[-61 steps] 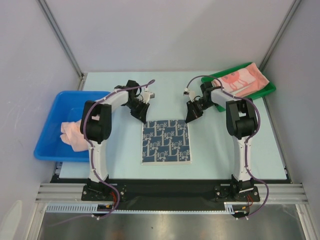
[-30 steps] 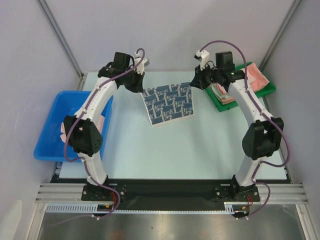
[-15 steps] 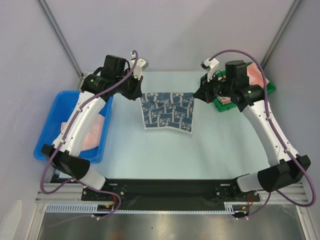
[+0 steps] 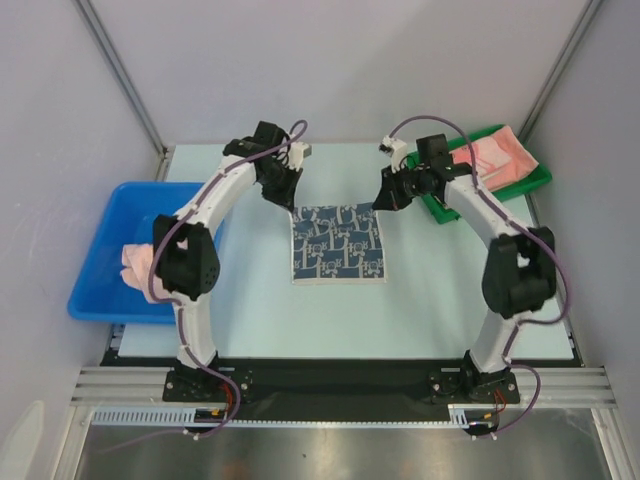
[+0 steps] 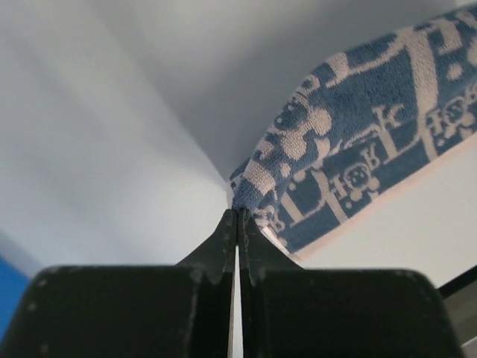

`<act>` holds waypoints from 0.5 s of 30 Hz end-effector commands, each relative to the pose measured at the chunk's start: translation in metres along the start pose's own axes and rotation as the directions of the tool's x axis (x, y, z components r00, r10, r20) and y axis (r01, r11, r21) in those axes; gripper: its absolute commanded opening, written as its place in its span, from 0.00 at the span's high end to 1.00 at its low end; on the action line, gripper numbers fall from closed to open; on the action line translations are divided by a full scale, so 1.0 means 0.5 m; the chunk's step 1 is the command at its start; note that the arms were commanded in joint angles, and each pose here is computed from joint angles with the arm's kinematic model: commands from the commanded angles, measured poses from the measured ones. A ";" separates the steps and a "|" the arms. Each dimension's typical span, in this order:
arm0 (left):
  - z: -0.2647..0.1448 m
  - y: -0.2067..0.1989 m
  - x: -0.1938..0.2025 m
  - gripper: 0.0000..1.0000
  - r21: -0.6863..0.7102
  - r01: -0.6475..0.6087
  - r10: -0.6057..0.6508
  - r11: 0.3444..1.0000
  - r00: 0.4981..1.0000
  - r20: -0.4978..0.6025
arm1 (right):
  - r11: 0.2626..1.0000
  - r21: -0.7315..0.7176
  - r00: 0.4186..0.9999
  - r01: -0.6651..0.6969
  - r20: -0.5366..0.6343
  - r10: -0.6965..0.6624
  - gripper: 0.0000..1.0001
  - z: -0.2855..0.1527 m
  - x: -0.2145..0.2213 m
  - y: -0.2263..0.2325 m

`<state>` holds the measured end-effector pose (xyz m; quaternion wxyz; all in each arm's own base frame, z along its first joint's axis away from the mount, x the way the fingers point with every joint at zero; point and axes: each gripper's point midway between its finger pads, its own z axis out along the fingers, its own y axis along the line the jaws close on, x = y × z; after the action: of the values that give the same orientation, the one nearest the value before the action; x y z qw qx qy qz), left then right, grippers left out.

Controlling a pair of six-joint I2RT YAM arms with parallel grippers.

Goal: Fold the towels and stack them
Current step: Fold the towel

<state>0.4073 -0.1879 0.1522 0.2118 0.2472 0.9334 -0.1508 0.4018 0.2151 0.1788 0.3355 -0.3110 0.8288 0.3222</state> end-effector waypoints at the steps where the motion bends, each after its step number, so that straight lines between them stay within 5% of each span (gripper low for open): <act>1: 0.036 0.031 -0.098 1.00 0.015 -0.085 0.083 0.996 0.988 0.131 | 0.995 -0.008 0.992 0.097 0.076 -0.097 1.00 0.043 -0.055 -0.087; 7: 0.097 0.120 -0.149 1.00 -0.014 -0.060 0.062 0.998 0.984 0.166 | 0.996 -0.005 0.995 0.085 0.046 -0.084 1.00 0.122 -0.038 -0.213; 15: 0.091 0.115 -0.136 0.99 0.018 -0.113 0.107 0.993 0.974 0.199 | 0.987 0.044 0.986 0.153 0.064 -0.155 1.00 0.106 -0.034 -0.221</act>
<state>0.5075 -0.1809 0.1015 0.2665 0.2526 0.9147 -0.1687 0.5099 0.1938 0.0919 0.3452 -0.3280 0.8239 0.3074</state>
